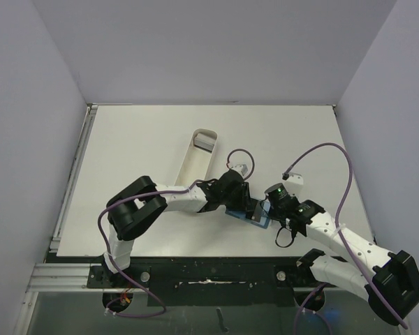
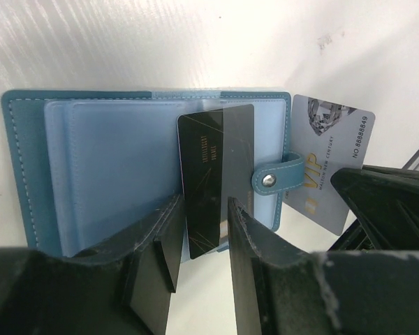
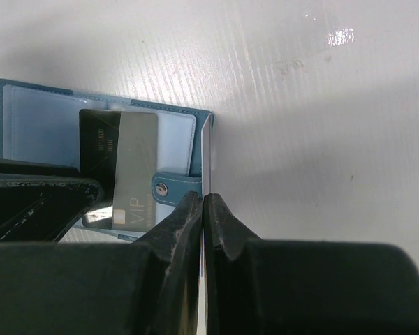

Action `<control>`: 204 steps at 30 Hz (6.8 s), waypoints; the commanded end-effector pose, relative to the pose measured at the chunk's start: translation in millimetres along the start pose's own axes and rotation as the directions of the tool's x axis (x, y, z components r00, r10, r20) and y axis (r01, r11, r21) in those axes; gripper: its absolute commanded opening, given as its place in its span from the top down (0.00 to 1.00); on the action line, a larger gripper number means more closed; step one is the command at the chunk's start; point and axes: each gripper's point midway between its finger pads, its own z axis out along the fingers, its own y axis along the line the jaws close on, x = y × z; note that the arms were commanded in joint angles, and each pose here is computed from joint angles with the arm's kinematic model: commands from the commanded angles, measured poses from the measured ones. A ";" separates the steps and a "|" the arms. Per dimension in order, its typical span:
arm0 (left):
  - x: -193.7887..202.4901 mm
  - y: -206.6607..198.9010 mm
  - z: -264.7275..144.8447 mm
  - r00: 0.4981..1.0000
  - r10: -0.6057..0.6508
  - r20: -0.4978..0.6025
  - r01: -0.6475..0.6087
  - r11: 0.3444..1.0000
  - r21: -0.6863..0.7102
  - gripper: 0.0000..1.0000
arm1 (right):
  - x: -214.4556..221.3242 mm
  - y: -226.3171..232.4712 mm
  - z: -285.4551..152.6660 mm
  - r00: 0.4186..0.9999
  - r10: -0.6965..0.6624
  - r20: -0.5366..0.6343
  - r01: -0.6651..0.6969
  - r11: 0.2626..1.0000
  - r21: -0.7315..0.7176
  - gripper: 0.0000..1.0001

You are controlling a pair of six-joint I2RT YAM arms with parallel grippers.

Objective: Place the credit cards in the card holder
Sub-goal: Insert the credit card into the card holder.

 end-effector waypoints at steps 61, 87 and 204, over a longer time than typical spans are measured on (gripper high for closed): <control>-29.7 13.2 -51.9 0.981 -0.003 0.192 0.027 0.992 -0.120 0.78 | -59.2 61.3 -64.8 0.978 0.151 0.145 -0.081 0.912 -0.402 1.00; -1.5 41.9 -53.2 0.992 0.065 0.105 -0.038 0.970 -0.239 0.95 | -2.3 69.7 -9.0 0.992 0.125 -0.017 -0.116 0.853 -0.508 1.00; 15.9 38.7 -40.2 0.997 0.037 0.067 -0.022 0.978 -0.207 0.95 | 1.5 65.4 7.0 0.960 0.202 -0.193 -0.277 0.589 -0.759 1.00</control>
